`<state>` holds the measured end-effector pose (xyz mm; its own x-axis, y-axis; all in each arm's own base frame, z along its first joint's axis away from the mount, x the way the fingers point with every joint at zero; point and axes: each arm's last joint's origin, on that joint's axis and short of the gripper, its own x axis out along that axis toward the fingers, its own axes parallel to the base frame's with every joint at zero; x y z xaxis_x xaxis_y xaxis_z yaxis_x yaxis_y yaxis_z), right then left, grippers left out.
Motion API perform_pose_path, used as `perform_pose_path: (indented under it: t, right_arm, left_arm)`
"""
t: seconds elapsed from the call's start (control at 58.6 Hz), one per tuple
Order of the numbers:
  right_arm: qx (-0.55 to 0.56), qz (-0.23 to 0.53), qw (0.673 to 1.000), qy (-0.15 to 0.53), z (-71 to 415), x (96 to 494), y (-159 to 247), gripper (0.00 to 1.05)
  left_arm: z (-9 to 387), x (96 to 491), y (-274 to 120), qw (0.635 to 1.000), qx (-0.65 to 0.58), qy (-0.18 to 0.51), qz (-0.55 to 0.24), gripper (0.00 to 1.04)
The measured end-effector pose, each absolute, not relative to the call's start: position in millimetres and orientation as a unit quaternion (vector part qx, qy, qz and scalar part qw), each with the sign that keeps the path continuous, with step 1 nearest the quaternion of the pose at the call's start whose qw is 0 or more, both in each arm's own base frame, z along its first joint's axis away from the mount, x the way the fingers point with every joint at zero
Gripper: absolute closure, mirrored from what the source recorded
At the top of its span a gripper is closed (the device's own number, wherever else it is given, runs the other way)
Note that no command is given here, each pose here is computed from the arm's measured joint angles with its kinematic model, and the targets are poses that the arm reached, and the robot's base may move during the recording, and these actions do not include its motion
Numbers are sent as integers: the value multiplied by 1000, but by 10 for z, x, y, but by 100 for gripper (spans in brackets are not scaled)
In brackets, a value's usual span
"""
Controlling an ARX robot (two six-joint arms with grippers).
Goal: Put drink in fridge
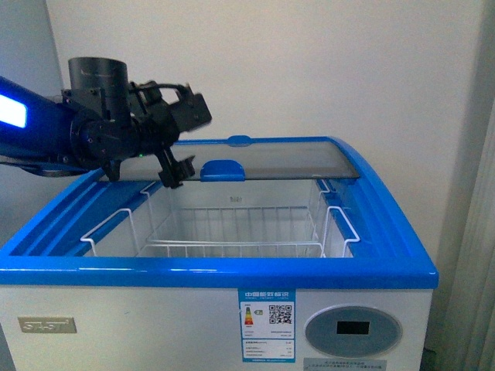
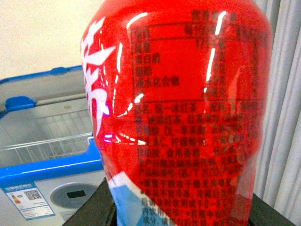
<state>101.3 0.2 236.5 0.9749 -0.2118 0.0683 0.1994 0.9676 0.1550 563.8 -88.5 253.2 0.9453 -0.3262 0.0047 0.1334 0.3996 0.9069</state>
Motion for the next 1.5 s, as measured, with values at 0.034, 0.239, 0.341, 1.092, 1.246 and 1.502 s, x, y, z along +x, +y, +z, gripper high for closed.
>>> perform_pose_path:
  t: [0.034,0.239,0.341,1.092,1.246,1.502]
  right_arm:
    - [74,-104,991,-42,2365,1013,1,66]
    - [74,-103,991,-42,2365,1013,2,66]
    - [74,-106,991,-42,2365,1013,1,66]
    - [-119,228,951,171,3069,2108,42,66]
    - [-283,289,901,159,3204,2670,260,66]
    - [-519,342,769,148,3091,3411,637,66]
  left_arm:
    - [2586,5627,-834,852,504,-82,-116,8]
    - [2645,4988,-682,950,274,14,-149,8]
    - [2660,4269,-657,973,123,42,-188,8]
    - [1912,1515,-6,1000,0,1,-2,102]
    - [1859,1437,-5,1000,-1,1,-2,102]
    - [1792,1338,-4,1000,-1,2,-2,102]
